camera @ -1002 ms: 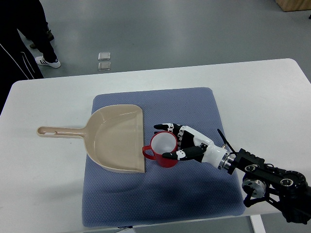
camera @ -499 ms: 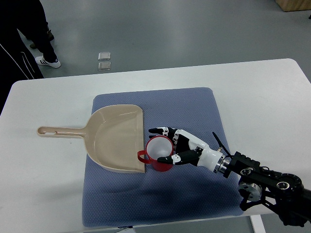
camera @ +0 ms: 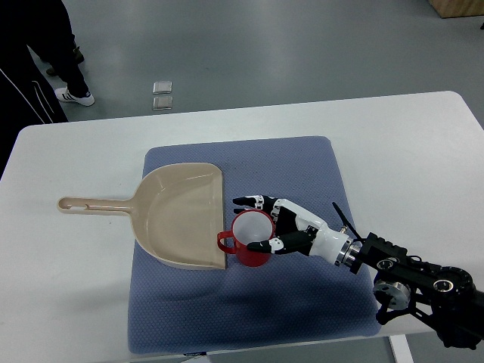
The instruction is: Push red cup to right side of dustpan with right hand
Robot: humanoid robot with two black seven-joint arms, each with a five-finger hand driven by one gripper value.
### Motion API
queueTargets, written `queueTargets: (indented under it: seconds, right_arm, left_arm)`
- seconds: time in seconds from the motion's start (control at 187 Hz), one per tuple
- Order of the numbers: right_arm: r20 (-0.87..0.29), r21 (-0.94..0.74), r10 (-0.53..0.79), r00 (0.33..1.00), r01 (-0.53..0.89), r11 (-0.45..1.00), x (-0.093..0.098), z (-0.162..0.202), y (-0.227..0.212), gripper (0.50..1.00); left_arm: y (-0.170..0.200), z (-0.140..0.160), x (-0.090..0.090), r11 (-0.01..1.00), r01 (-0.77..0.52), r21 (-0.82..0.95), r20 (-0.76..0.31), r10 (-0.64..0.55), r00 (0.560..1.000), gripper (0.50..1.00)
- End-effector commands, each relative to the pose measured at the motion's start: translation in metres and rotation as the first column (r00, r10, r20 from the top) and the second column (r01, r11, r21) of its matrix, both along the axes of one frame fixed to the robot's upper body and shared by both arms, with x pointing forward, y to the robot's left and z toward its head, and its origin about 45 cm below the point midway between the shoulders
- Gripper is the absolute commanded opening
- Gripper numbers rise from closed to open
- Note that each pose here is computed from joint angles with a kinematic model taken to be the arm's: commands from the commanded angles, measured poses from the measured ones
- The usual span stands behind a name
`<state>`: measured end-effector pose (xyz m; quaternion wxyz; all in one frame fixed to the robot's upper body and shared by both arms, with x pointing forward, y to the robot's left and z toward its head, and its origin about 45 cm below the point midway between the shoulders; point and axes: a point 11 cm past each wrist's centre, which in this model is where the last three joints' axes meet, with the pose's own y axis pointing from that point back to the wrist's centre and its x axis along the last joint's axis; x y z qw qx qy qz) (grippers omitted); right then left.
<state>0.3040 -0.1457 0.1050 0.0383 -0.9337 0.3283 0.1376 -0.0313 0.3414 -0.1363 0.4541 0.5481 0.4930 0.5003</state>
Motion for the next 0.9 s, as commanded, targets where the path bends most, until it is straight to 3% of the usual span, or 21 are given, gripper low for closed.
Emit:
queueTargets:
  seconds: [0.0, 0.359, 0.649, 0.761, 0.895]
  right_arm:
    - [0.004, 0.007, 0.018, 1.000, -0.019, 1.000, 0.003, 0.004, -0.003, 0.934]
    - [0.056, -0.053, -0.026, 0.998, 0.029, 0.998, 0.028, 0.023, -0.048, 0.934]
    - [0.125, -0.059, -0.109, 0.986, 0.117, 0.991, 0.065, 0.061, -0.096, 0.932]
    - [0.107, 0.012, -0.215, 0.971, 0.215, 0.976, 0.079, 0.070, -0.112, 0.934]
    - [-0.012, -0.033, -0.286, 0.958, 0.285, 0.958, 0.091, 0.063, -0.121, 0.934]
  left_arm:
    - [0.000, 0.000, -0.001, 1.000, 0.000, 0.001, -0.001, 0.000, 1.000, 1.000]
    - [0.000, 0.000, -0.001, 1.000, 0.000, 0.001, -0.001, 0.000, 1.000, 1.000]
    - [0.000, 0.000, 0.000, 1.000, 0.000, 0.001, 0.000, 0.000, 1.000, 1.000]
    - [0.000, 0.000, -0.001, 1.000, 0.000, 0.001, -0.001, 0.000, 1.000, 1.000]
    - [0.000, 0.000, 0.000, 1.000, 0.000, -0.001, -0.001, 0.000, 1.000, 1.000]
